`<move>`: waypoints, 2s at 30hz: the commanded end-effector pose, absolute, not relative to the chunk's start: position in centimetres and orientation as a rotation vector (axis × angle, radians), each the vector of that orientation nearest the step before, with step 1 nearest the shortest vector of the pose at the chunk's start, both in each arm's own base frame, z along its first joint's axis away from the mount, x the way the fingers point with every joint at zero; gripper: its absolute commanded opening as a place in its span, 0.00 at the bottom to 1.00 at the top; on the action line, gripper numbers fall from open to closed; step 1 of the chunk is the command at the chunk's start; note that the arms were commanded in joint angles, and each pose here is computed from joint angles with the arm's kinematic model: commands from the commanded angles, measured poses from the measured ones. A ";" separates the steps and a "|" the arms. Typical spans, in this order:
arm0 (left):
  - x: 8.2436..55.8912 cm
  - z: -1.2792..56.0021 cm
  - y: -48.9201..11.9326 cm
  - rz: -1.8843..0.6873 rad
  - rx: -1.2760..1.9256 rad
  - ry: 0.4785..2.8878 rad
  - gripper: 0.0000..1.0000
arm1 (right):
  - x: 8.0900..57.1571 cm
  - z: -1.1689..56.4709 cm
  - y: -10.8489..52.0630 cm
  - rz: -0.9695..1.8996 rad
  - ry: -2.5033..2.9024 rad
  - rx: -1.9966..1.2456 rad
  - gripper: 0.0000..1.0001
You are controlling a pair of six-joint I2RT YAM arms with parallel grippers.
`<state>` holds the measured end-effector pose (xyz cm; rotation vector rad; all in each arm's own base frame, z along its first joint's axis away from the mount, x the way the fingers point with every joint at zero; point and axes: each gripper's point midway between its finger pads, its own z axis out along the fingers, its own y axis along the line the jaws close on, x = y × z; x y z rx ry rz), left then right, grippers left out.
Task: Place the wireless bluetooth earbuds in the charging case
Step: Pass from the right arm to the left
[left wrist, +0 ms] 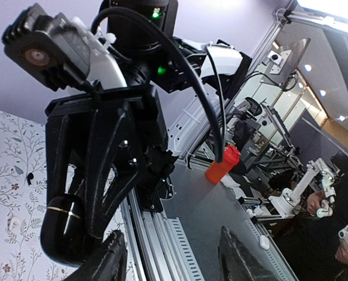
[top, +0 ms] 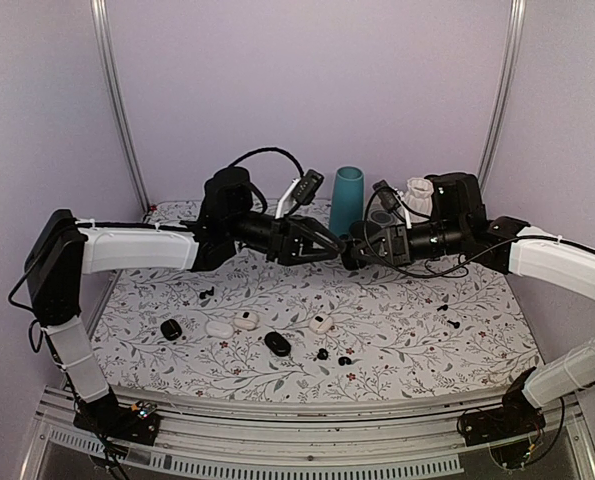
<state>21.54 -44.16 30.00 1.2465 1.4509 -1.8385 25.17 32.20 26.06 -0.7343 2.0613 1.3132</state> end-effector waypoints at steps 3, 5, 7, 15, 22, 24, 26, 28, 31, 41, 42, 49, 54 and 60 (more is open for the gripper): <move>24.8 28.4 -44.6 -1.746 1.155 1.555 0.55 | 24.3 28.5 32.6 1.328 1.974 -0.797 0.03; 25.0 28.0 -44.7 -1.756 1.156 1.577 0.55 | 23.8 29.0 32.7 1.335 1.953 -0.816 0.03; 25.0 27.7 -44.9 -1.767 1.157 1.584 0.54 | 23.5 29.3 32.9 1.346 1.936 -0.834 0.03; 26.2 27.5 -44.3 -1.719 1.099 1.613 0.56 | 23.4 29.2 33.0 1.328 1.944 -0.839 0.03; 27.2 27.8 -43.3 -1.692 1.056 1.614 0.57 | 23.2 29.2 32.9 1.323 1.946 -0.841 0.03; 27.3 27.7 -43.3 -1.693 1.059 1.619 0.57 | 23.1 29.2 32.9 1.323 1.948 -0.841 0.03; 27.0 27.5 -43.4 -1.711 1.077 1.621 0.56 | 23.1 29.3 32.9 1.322 1.940 -0.841 0.03; 26.6 27.3 -43.5 -1.729 1.095 1.623 0.55 | 23.2 29.5 32.9 1.317 1.934 -0.838 0.03; 25.5 27.0 -44.0 -1.760 1.148 1.612 0.54 | 23.3 29.6 33.1 1.322 1.930 -0.844 0.03; 23.3 26.4 -45.2 -1.788 1.255 1.609 0.48 | 23.0 29.4 33.7 1.336 1.928 -0.878 0.03; 23.2 26.5 -45.3 -1.792 1.258 1.604 0.47 | 23.0 29.2 33.8 1.338 1.932 -0.881 0.03; 22.7 27.0 -45.8 -1.813 1.281 1.581 0.34 | 23.0 28.8 34.0 1.333 1.942 -0.888 0.03; 22.5 26.7 -45.8 -1.826 1.291 1.582 0.14 | 23.2 28.7 34.1 1.323 1.946 -0.885 0.03; 22.2 26.8 -45.6 -1.833 1.292 1.560 0.00 | 23.6 28.6 34.0 1.295 1.953 -0.866 0.11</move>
